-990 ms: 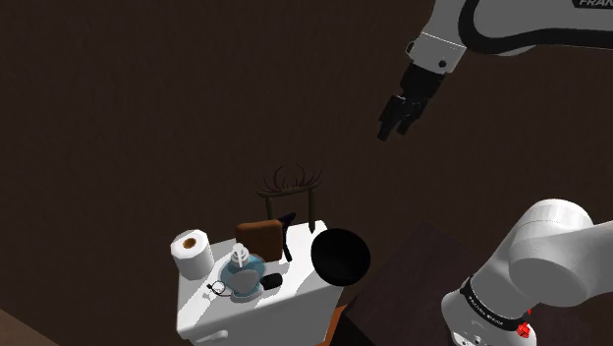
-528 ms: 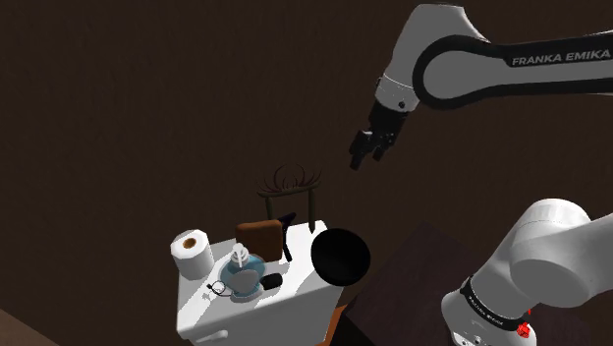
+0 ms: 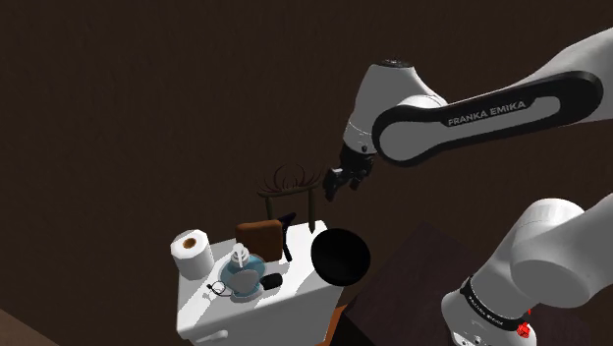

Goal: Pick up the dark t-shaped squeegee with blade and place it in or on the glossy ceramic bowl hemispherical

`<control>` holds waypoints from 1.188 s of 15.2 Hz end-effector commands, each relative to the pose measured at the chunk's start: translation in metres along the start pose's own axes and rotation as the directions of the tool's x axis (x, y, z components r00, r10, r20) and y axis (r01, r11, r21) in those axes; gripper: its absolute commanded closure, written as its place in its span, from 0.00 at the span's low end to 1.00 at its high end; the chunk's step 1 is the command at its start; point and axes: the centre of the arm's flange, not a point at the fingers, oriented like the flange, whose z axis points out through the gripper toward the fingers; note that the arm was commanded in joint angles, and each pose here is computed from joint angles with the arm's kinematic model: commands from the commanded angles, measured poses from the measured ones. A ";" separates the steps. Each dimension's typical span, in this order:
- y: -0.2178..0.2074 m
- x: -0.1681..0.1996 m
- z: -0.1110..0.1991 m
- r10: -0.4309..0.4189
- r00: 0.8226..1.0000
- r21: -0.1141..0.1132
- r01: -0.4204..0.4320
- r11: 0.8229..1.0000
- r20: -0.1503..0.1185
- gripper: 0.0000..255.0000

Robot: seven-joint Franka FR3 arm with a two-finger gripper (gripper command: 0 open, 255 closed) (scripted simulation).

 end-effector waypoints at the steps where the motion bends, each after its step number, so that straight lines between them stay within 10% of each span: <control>1: -0.014 0.005 0.025 0.010 1.000 -0.008 -0.010 1.000 0.001 0.00; 18: -0.104 0.032 0.234 0.089 0.996 -0.093 -0.087 0.992 0.017 0.00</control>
